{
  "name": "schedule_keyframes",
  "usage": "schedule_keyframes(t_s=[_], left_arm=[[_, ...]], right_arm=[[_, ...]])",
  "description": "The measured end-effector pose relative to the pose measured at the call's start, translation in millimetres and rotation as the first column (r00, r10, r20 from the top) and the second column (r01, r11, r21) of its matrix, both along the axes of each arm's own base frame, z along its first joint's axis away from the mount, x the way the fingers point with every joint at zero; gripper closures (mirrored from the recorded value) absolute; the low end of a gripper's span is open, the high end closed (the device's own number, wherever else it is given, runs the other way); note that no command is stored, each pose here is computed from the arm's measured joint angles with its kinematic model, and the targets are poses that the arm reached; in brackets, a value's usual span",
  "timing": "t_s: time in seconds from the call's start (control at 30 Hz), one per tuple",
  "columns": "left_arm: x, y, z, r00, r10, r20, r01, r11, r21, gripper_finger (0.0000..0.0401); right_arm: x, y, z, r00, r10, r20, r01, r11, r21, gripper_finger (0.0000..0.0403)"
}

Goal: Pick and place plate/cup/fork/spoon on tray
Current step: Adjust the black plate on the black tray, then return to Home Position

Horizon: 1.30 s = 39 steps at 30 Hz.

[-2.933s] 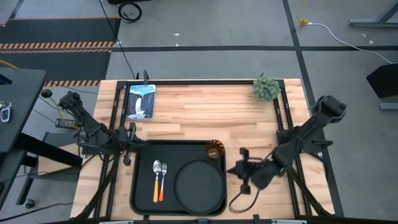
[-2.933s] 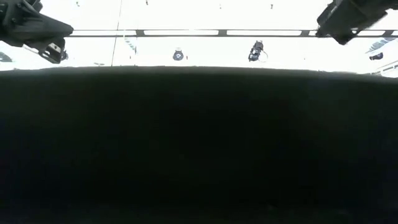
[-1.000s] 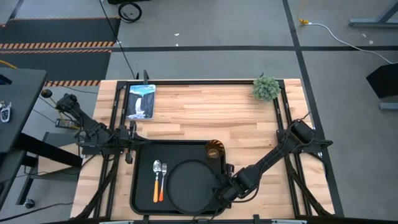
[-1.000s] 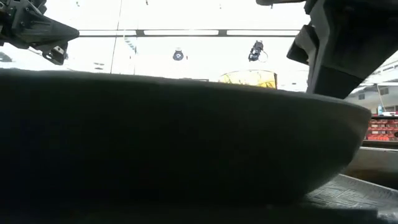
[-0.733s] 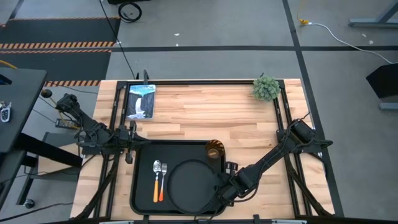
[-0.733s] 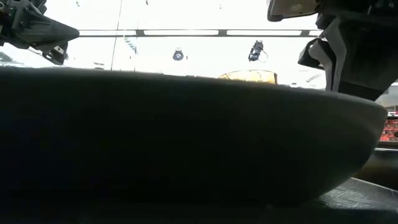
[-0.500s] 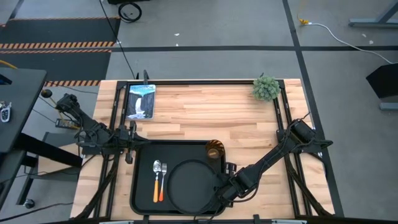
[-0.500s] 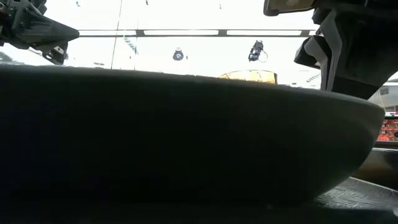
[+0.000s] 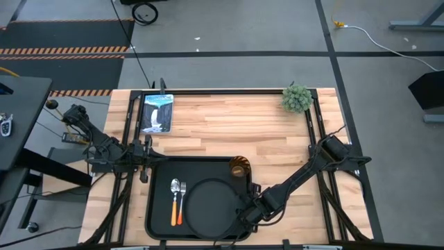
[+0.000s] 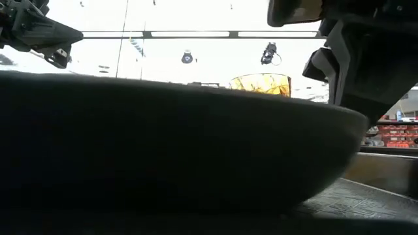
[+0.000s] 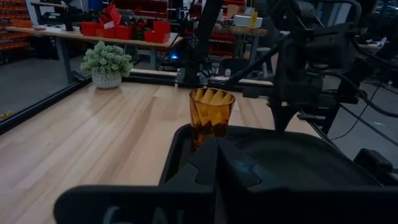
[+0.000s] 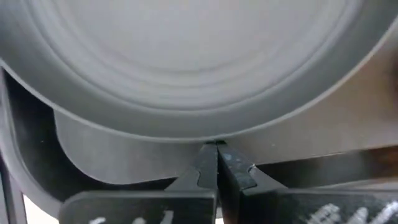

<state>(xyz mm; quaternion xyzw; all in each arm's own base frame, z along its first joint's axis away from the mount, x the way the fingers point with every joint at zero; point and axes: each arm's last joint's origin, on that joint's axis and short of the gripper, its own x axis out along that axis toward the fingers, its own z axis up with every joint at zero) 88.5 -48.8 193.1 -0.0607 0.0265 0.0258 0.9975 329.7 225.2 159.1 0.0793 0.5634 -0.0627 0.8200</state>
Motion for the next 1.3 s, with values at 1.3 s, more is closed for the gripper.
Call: schedule_keyframes(t_s=[1.3], left_arm=[[-3, 1, 0, 0.999, -0.033, -0.001, 0.033, 0.999, -0.004, 0.039]], right_arm=[[-41, -42, 76, 0.944, 0.097, 0.315, -0.056, 0.989, -0.138, 0.0401]])
